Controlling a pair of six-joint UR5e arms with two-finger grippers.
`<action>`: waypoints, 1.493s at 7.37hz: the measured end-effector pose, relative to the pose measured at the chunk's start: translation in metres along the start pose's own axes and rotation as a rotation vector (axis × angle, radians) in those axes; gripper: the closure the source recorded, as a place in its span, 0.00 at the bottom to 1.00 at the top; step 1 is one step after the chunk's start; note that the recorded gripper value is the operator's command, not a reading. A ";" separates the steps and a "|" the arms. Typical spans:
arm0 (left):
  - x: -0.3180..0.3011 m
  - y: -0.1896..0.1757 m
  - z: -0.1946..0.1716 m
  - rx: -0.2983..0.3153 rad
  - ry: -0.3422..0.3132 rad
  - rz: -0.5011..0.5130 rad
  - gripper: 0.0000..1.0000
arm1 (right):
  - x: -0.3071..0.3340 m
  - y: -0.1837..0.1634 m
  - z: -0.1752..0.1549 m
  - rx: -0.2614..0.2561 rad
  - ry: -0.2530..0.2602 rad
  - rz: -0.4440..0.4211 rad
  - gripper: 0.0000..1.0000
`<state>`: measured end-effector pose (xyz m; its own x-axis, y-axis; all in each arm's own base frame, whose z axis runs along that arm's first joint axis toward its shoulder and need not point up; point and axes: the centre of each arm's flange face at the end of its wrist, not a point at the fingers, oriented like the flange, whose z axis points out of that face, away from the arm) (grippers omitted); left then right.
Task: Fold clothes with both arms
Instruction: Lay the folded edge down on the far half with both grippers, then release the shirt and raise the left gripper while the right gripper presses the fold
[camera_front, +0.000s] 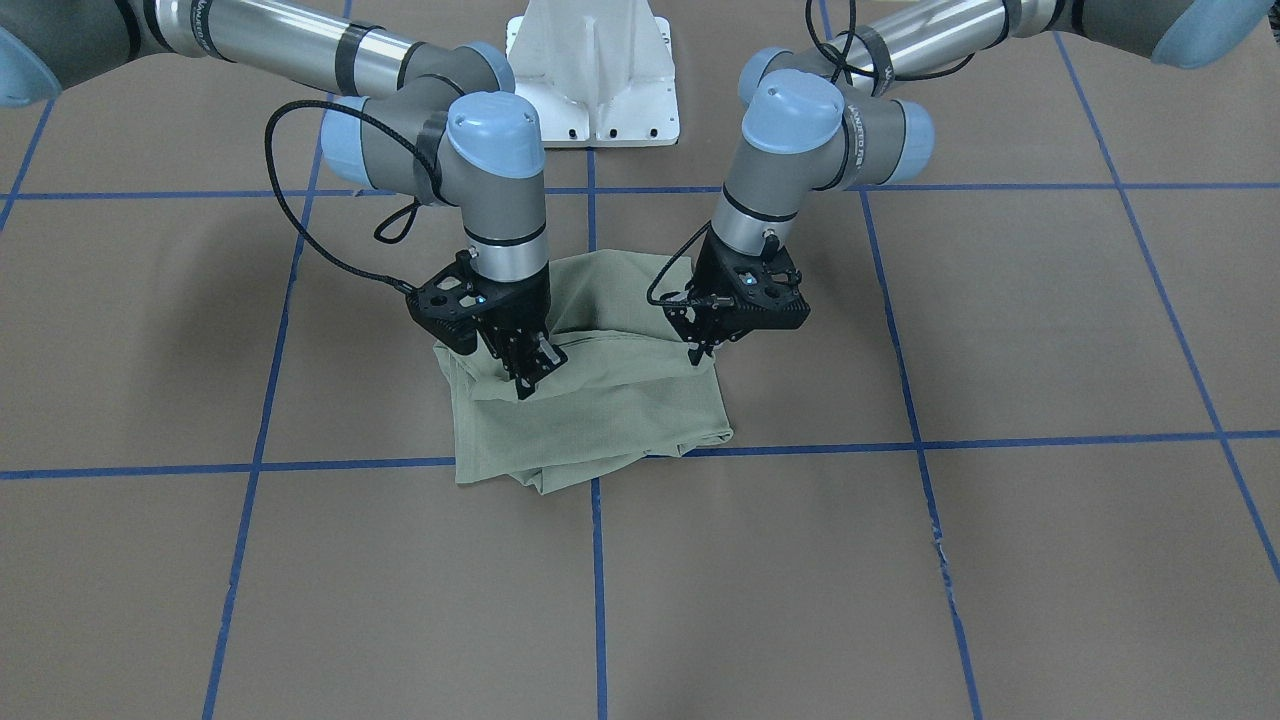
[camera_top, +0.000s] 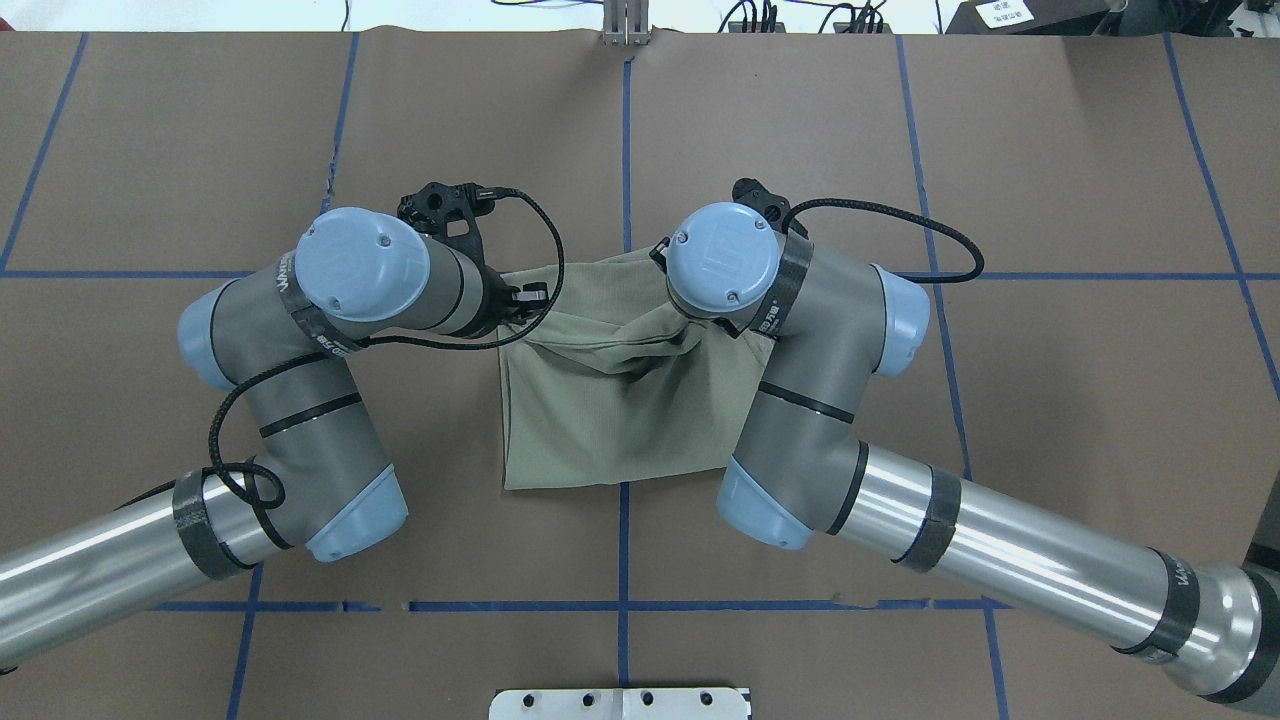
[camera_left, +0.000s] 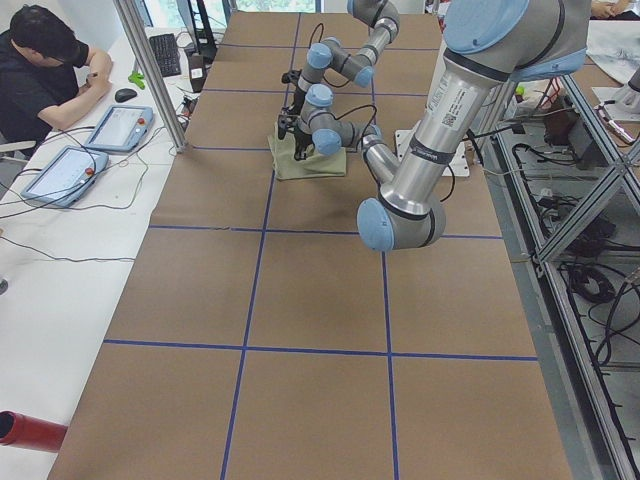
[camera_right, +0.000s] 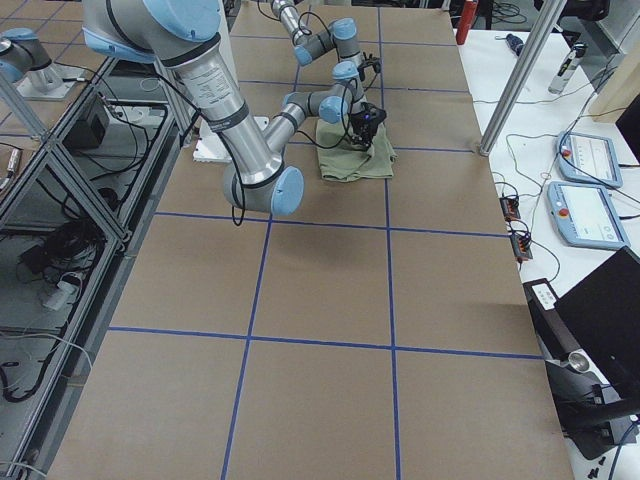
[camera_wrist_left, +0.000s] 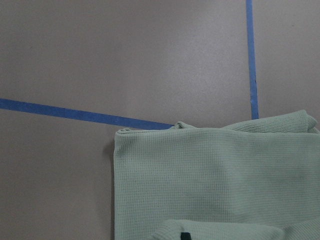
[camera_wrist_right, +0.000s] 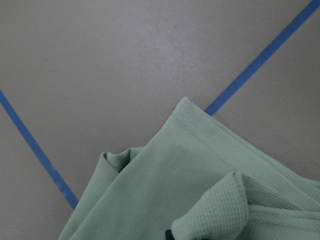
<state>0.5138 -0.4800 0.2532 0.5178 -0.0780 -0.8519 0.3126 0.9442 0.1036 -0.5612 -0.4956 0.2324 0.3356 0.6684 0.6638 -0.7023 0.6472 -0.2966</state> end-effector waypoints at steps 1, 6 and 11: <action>-0.004 -0.013 0.002 0.015 0.003 0.010 1.00 | -0.004 -0.011 0.005 -0.004 -0.003 -0.005 1.00; -0.012 -0.032 0.004 0.037 -0.004 0.029 0.00 | -0.005 -0.030 0.019 -0.005 0.022 -0.088 0.00; -0.039 -0.075 -0.019 -0.030 0.021 0.166 0.00 | -0.029 -0.037 -0.033 -0.130 0.010 -0.259 0.00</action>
<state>0.4553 -0.5418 0.2689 0.5436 0.0867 -0.8349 0.2000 0.9526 0.2291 -0.5245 -0.5266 0.2016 0.4999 0.4775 0.7225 -0.5058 0.8382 -0.2040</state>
